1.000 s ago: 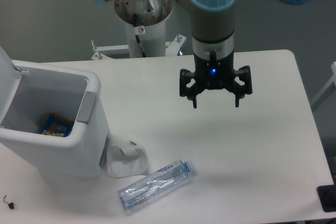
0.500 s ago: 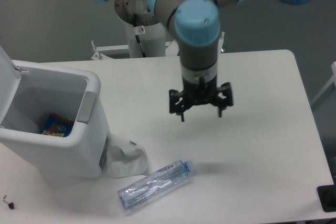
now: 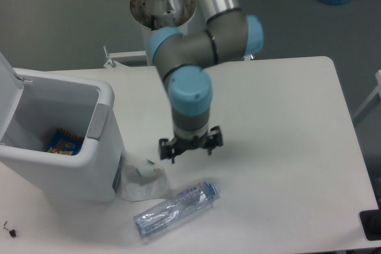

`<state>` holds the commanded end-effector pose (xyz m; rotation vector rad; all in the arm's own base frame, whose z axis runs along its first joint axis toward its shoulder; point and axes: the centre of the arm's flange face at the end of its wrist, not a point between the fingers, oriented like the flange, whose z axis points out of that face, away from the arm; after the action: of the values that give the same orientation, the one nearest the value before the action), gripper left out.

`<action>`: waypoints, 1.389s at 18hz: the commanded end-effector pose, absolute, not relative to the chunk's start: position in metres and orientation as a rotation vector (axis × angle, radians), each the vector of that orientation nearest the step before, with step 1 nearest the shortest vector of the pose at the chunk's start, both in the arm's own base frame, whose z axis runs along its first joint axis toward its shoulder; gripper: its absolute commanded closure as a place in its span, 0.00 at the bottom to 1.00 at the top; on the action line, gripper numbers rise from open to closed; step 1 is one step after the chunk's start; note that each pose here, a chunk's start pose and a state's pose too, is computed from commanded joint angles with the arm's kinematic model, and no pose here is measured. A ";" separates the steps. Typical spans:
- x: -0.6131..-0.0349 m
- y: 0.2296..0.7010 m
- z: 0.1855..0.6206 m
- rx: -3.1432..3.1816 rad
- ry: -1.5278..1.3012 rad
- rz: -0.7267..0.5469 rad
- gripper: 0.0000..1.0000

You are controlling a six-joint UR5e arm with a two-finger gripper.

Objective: Place the trash in the trash can
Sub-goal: 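Lower the gripper onto the white plastic bag and close on it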

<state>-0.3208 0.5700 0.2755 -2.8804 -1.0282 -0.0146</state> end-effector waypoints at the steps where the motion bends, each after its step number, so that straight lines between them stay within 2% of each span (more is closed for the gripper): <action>1: -0.316 0.574 0.268 -2.890 -1.020 -0.022 0.00; 8: -0.305 0.591 0.227 -2.923 -1.017 -0.024 0.00; 12: -0.303 0.589 0.220 -2.930 -1.038 -0.030 0.25; 15: -0.303 0.588 0.216 -2.938 -1.043 -0.027 0.53; 19: -0.303 0.588 0.213 -2.940 -1.047 -0.027 0.78; 21: -0.304 0.588 0.212 -2.945 -1.049 -0.010 0.97; 22: -0.305 0.587 0.213 -2.947 -1.049 -0.003 1.00; 25: -0.306 0.586 0.221 -2.938 -1.043 0.001 1.00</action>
<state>-0.3061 0.5858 0.2212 -2.9376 -1.0433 0.0008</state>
